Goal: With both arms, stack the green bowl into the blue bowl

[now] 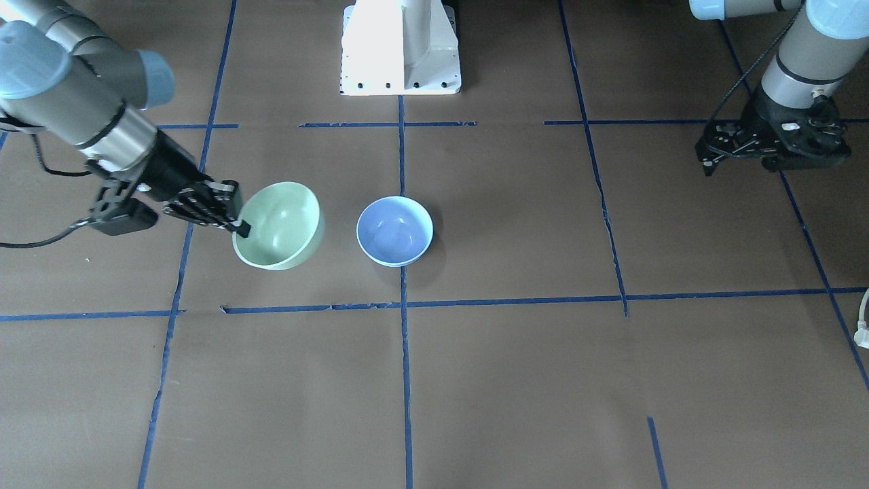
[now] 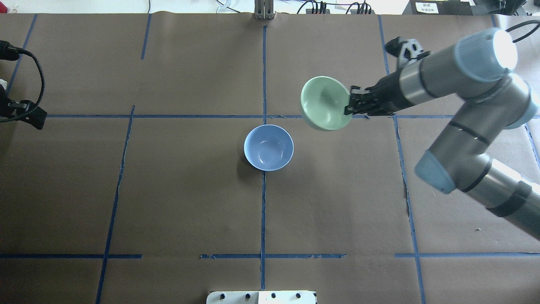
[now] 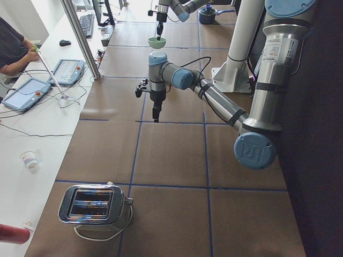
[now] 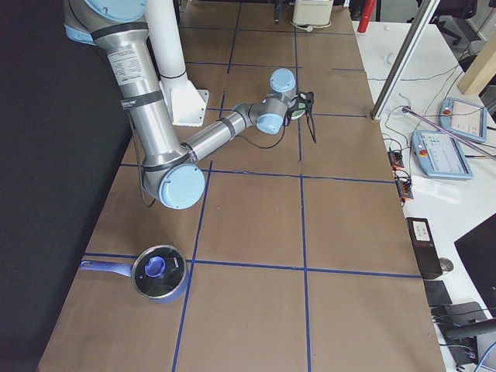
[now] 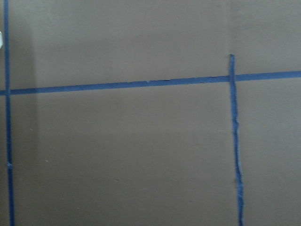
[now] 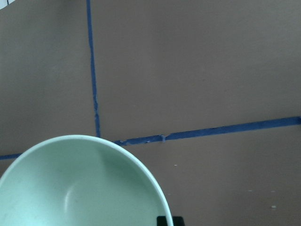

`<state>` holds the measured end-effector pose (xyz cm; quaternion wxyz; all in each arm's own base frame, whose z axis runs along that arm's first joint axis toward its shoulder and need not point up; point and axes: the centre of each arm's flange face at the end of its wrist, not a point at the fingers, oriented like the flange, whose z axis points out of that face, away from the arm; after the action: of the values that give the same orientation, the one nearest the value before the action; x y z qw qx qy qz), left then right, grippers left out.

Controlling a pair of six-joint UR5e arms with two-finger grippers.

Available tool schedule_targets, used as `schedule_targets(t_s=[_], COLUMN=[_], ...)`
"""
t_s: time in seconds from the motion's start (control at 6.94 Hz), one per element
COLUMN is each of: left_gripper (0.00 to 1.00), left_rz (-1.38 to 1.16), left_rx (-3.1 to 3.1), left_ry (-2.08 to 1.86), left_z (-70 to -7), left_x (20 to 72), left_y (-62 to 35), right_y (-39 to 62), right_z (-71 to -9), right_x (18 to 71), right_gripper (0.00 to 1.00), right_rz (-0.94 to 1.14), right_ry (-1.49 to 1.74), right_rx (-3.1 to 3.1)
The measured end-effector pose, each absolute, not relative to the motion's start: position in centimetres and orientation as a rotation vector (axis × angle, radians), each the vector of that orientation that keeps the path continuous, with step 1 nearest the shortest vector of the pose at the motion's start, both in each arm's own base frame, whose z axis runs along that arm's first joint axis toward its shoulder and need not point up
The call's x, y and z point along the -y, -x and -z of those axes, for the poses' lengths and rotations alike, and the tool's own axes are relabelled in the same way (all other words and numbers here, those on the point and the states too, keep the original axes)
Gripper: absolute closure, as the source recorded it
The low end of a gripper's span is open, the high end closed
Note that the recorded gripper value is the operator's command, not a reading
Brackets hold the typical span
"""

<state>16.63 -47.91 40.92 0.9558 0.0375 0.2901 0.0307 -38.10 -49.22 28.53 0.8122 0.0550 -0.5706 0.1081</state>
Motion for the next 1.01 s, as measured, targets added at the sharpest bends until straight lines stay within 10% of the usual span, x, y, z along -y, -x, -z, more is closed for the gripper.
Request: schedule_targets(t_s=[1.01], left_gripper=[0.00], left_rz=[-0.122], left_rx=[-0.592], left_ry=[-0.044], left_z=[-45.8], left_x=[50.6], left_y=[-11.9], right_y=[50.0], right_z=[-25.0], right_x=[44.4], right_gripper=[0.94], right_rz=[-0.299], right_ry=[-0.134], right_rx=[1.163])
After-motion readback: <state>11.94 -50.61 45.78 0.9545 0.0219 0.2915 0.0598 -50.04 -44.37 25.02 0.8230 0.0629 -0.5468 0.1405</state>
